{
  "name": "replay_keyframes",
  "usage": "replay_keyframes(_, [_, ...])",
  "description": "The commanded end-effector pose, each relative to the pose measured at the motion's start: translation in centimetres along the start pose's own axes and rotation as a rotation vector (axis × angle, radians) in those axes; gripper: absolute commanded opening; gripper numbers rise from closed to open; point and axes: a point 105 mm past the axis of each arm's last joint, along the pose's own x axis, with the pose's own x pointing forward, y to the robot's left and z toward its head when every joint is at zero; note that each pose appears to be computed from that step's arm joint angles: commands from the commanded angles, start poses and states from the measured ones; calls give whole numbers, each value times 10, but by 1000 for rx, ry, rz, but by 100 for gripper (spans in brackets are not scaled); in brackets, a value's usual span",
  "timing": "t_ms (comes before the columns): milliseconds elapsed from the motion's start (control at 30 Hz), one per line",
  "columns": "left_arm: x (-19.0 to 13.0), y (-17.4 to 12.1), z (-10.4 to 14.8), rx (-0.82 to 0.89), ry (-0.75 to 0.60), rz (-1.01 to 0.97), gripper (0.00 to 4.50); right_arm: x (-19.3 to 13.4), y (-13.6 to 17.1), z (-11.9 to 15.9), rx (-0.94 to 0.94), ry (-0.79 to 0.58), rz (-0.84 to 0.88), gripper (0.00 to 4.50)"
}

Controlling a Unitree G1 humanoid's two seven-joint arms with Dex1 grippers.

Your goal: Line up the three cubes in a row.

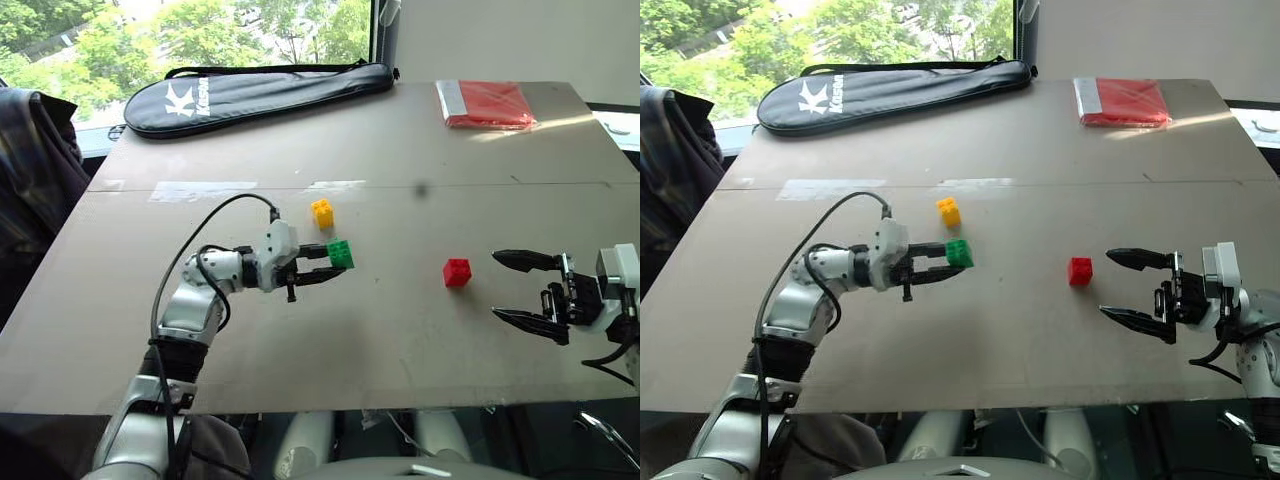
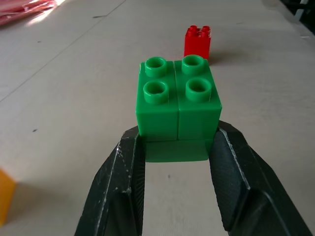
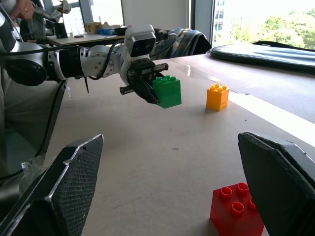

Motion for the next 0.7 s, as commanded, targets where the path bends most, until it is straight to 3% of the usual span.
replay_keyframes(33, [23, 0, -3, 44, 16, -118, 123, -6, 3, 9, -51, -1, -41, 450])
replay_keyframes(700, [84, 8, -2, 71, 0, -204, 123, -31, 11, -9, -32, 91, -225, 450])
